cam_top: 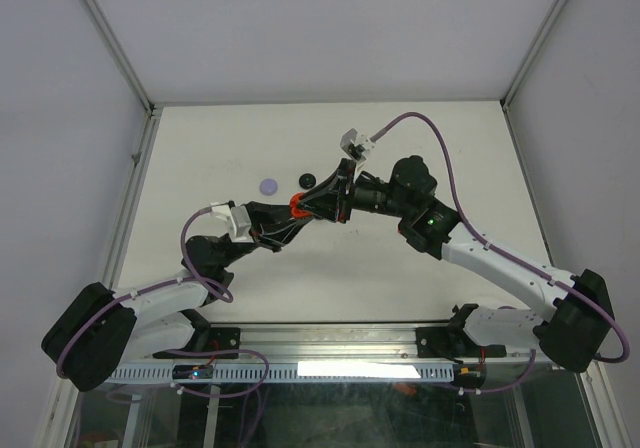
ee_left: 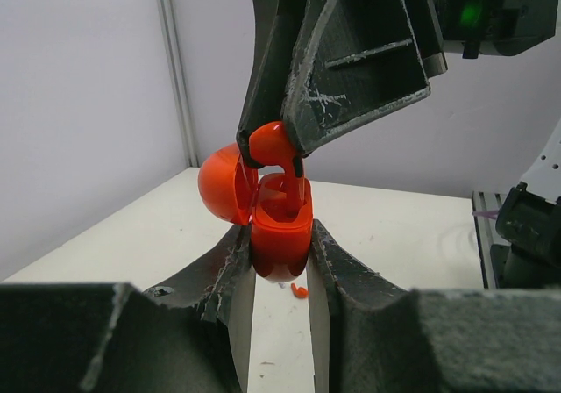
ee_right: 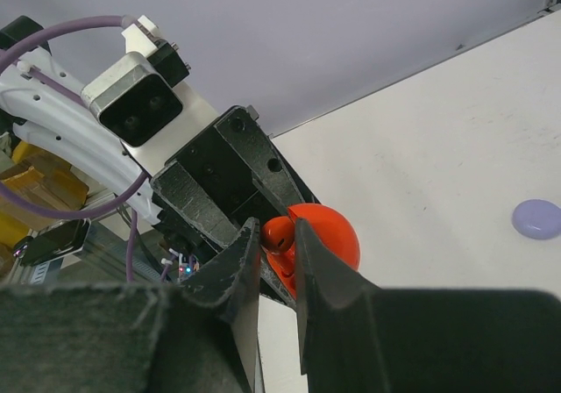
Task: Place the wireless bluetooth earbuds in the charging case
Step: Place the earbud in the charging case.
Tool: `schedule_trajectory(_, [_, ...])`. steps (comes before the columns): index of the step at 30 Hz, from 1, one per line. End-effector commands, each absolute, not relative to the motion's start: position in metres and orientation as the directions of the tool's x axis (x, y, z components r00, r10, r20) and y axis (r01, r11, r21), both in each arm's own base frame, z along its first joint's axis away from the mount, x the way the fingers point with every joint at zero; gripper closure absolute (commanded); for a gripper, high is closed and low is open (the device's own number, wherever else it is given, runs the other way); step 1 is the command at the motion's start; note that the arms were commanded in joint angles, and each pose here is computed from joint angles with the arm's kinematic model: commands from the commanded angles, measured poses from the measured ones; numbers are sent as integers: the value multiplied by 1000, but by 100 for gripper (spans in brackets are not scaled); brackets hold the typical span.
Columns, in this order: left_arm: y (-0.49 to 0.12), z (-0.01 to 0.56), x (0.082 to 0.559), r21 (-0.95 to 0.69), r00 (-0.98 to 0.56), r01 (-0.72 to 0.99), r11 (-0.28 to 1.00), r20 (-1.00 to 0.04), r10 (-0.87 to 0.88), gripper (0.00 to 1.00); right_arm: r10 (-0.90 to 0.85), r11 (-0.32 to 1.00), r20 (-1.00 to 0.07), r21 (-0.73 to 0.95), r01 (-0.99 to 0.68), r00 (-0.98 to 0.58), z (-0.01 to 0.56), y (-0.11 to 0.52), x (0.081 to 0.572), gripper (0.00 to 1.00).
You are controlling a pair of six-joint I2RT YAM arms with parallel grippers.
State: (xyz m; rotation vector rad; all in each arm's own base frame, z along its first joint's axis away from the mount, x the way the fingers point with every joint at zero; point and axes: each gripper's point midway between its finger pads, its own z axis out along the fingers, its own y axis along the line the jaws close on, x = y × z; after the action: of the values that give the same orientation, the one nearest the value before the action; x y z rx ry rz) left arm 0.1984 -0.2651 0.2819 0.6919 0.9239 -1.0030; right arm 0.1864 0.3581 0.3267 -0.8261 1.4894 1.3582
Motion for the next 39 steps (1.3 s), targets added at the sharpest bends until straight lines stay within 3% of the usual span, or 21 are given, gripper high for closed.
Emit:
schedule_trajectory(1, [-260,316,188,109,294,918,380,-832,-471,100,130,158,-945,317,-935,-298,336,359,186,95])
schedule_trajectory(18, [-256,322,182,115,302,921,372,-815,-495,100,100,192,-938,345,-919,-331,324,356,188,95])
schedule_trajectory(19, [-256,322,182,112,302,920,375,-814,-496,100,102,206,-937,349,-914,-334,324,355,190,81])
schedule_trajectory(30, [-251,329,177,92,291,926,366,-792,-537,100,155,258,-909,416,-872,-387,324,353,199,78])
schedule_trajectory(39, [-257,306,191,127,308,902,412,-858,-411,100,112,268,-913,408,-873,-392,340,349,195,56])
